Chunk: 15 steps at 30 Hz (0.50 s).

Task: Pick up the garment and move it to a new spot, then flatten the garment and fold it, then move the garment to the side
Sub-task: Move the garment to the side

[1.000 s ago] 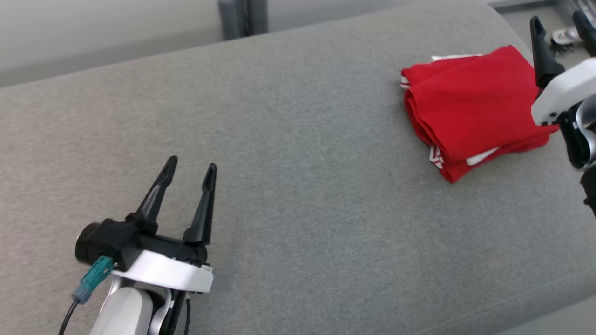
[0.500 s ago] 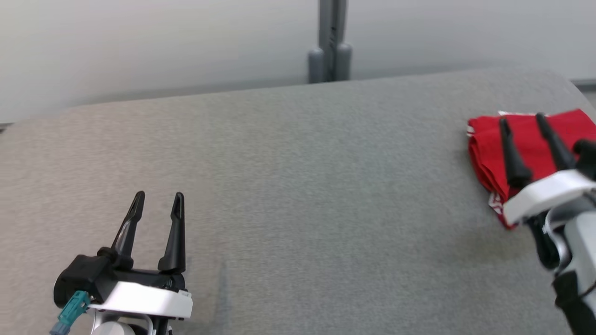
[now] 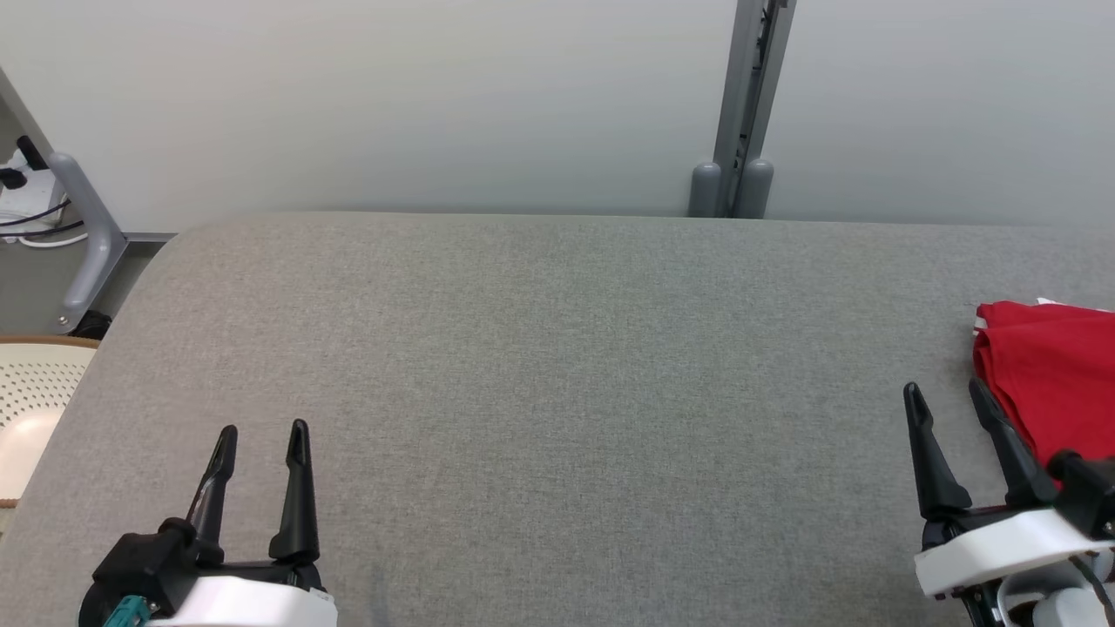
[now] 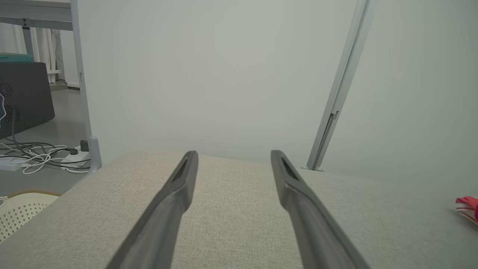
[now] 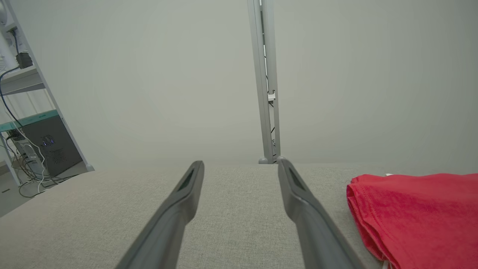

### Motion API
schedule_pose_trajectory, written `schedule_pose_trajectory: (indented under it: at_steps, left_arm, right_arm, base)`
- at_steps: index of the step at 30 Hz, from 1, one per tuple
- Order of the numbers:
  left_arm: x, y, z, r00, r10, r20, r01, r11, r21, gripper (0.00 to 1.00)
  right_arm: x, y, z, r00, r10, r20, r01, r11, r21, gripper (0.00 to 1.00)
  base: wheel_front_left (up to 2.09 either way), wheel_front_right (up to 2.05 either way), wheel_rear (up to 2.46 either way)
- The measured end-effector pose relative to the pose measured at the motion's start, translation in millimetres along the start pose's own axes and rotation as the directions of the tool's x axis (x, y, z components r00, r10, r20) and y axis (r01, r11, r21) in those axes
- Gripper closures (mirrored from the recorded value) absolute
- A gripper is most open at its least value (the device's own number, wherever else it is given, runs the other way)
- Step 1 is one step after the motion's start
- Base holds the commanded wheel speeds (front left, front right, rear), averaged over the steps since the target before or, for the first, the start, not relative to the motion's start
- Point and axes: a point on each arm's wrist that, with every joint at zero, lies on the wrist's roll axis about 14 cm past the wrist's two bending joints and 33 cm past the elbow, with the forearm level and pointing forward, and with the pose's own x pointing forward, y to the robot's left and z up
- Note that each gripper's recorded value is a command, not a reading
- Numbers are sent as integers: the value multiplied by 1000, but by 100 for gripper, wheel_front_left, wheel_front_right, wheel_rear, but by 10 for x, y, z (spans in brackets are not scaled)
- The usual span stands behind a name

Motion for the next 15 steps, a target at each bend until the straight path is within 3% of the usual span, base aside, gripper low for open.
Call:
schedule_pose_trajectory:
  at_steps: [5,15]
  left_arm:
    - [-54,121,-14,999,42,-4,-42,999,-1,0]
    - [-113,42,-137,999,11,-39,-11,1000,17,0]
  right_arm:
    - [-96,56,-58,1000,-4,-7,4,1000,-13,0]
    - [-160,141,-114,1000,0,-18,0,999,-33,0]
  base:
    - [0,0,0]
    - [0,0,0]
